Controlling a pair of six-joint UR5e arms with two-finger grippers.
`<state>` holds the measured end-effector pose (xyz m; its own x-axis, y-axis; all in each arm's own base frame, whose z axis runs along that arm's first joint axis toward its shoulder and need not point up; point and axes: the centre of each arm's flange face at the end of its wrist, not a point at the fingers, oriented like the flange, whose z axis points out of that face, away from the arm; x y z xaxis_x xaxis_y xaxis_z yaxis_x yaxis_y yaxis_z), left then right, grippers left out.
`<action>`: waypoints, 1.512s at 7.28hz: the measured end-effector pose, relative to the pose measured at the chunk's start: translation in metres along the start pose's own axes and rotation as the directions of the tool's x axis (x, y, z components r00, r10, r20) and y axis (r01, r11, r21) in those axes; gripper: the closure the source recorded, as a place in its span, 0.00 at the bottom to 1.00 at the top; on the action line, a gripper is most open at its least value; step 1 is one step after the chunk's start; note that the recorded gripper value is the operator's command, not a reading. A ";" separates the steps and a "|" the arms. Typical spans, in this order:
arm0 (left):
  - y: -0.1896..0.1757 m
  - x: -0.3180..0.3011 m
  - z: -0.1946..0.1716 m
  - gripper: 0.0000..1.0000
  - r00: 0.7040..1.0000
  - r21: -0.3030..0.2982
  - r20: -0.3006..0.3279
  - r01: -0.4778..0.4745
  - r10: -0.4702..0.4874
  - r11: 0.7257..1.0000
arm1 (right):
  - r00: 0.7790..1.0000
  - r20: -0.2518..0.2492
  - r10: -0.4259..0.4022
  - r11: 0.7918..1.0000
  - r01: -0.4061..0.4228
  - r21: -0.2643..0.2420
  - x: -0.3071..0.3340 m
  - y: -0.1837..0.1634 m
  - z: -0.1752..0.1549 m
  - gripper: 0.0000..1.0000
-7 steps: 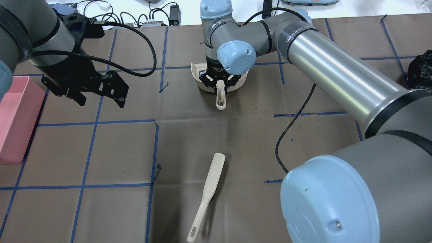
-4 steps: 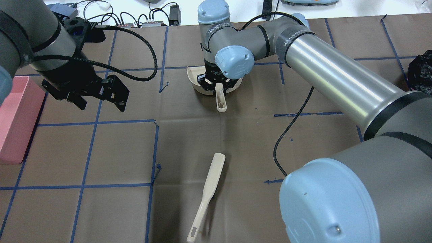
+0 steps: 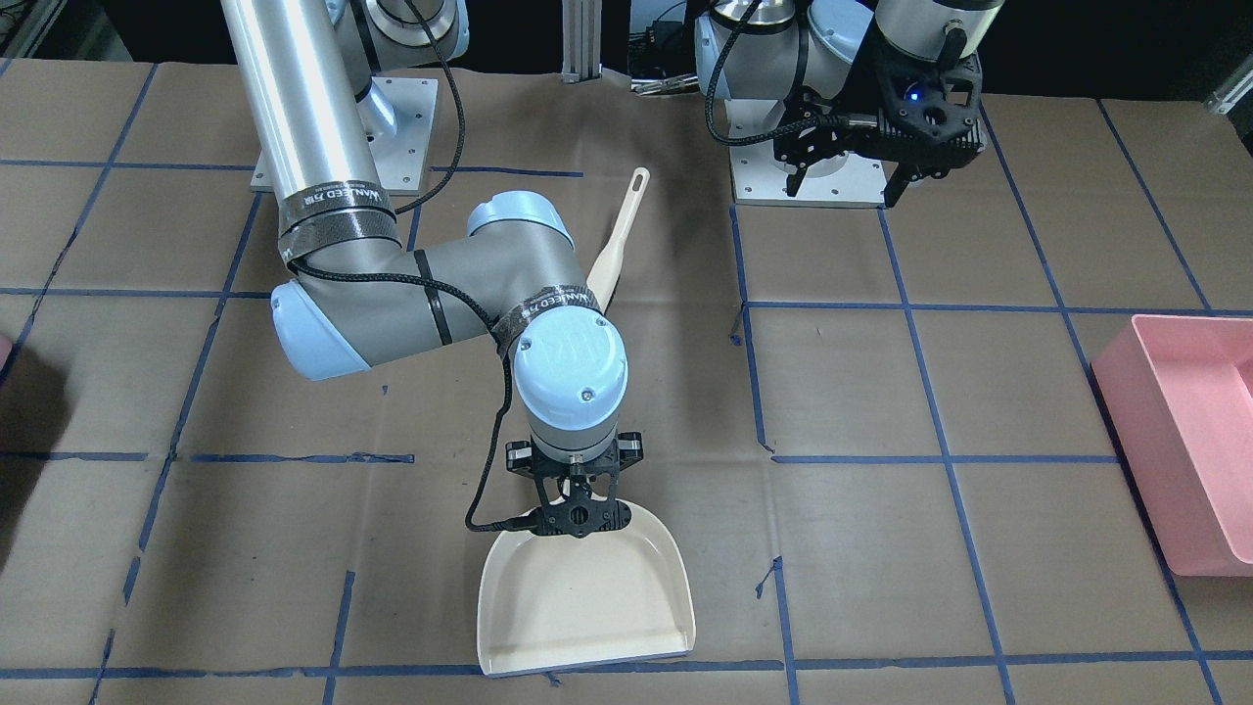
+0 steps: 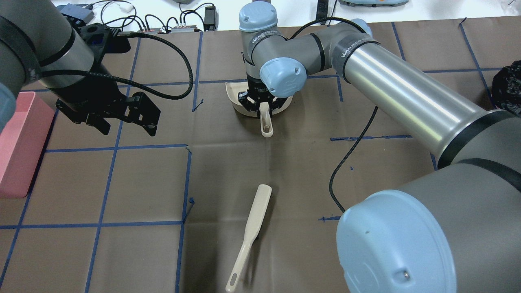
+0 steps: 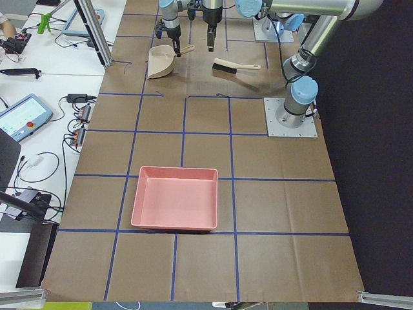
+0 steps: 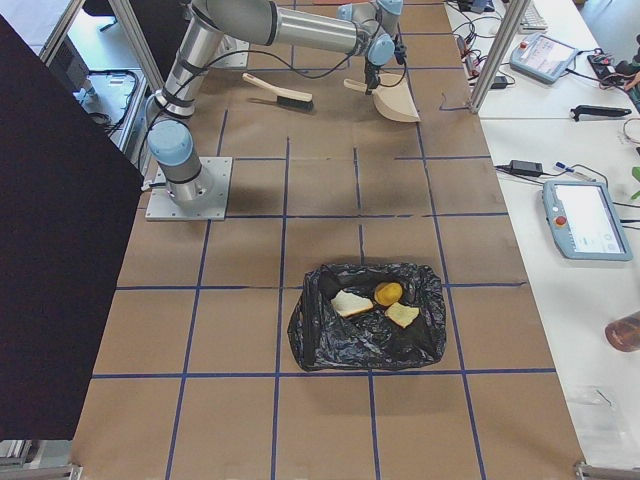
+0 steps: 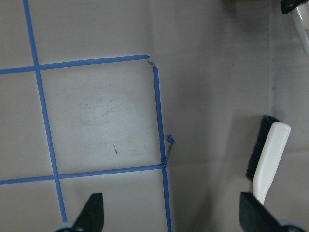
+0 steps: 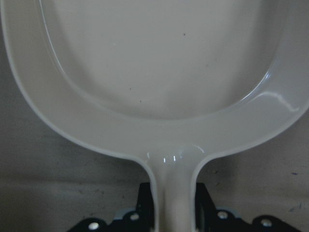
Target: Sweep and dump trash in nearest bin
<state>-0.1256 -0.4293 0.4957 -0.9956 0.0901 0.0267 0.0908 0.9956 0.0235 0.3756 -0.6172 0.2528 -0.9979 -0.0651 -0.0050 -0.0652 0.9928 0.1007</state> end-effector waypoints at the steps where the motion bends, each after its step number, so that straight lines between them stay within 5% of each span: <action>1: 0.000 0.000 0.000 0.00 1.000 0.000 -0.001 0.000 0.000 1.000 | 1.000 0.000 0.005 1.000 -0.005 -0.002 0.000 0.001 0.000 0.65; 2: 0.000 0.000 0.000 0.00 1.000 -0.001 -0.001 0.000 0.000 1.000 | 1.000 -0.001 0.006 1.000 -0.006 -0.003 0.000 0.001 0.001 0.02; 7: -0.003 -0.001 0.004 0.00 1.000 -0.001 0.003 0.001 -0.001 1.000 | 1.000 0.004 0.026 1.000 -0.027 0.011 0.014 -0.008 -0.021 0.00; 11: -0.005 -0.001 0.008 0.00 1.000 -0.009 -0.002 0.001 -0.001 1.000 | 1.000 0.005 0.014 1.000 -0.014 -0.022 0.112 0.004 -0.122 0.00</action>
<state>-0.1251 -0.4340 0.4876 -0.9956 0.0890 0.0283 0.0899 0.9954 0.0321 0.2633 -0.6333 0.3740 -0.9987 -0.0503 -0.0088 -0.0510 0.9911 0.1230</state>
